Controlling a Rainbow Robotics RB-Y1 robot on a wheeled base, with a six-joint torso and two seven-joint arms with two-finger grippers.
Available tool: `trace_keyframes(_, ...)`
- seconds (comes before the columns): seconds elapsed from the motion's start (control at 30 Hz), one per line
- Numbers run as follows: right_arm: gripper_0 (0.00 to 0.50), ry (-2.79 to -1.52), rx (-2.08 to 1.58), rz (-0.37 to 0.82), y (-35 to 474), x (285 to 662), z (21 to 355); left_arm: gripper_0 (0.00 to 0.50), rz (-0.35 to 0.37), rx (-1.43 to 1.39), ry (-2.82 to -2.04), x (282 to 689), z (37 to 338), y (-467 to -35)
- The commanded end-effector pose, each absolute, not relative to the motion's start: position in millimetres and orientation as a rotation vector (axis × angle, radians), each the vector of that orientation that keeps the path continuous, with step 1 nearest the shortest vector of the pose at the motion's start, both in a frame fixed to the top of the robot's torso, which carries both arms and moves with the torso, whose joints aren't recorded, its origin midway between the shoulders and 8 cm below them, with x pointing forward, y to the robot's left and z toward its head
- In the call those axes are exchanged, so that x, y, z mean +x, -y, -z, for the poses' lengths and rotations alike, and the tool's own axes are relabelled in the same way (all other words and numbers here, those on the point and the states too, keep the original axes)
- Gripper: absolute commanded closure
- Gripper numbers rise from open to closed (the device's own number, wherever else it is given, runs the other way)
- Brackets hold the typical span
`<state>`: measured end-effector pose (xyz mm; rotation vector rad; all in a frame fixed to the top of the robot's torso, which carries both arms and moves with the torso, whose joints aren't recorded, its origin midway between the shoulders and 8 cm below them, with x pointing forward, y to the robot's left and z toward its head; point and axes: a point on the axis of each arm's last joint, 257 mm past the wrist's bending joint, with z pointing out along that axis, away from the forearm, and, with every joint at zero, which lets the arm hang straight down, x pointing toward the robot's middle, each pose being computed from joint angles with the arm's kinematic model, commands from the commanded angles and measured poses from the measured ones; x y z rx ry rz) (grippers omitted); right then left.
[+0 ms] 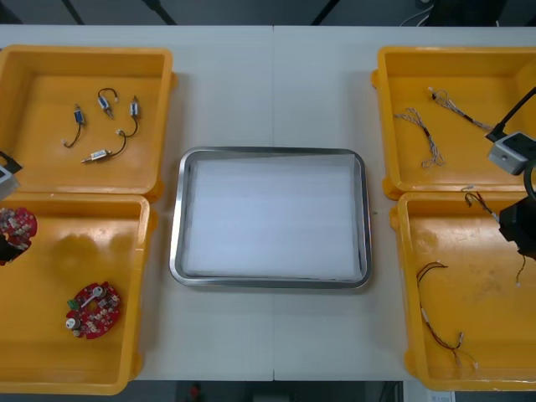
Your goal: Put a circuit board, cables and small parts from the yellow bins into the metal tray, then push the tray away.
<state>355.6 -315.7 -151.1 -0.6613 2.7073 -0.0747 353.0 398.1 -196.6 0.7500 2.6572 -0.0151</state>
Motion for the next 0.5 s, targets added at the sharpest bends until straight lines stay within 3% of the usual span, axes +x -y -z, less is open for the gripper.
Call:
trace_keyframes(0.03,0.500,-2.659,-0.666,0.091,303,366,140,0.500,-0.045,0.771,-2.625,363,151,-400)
trace_keyframes(0.5,0.500,-2.610,-0.689,0.064,286,389,136,0.500,0.070,0.528,-2.645,358,125,-353)
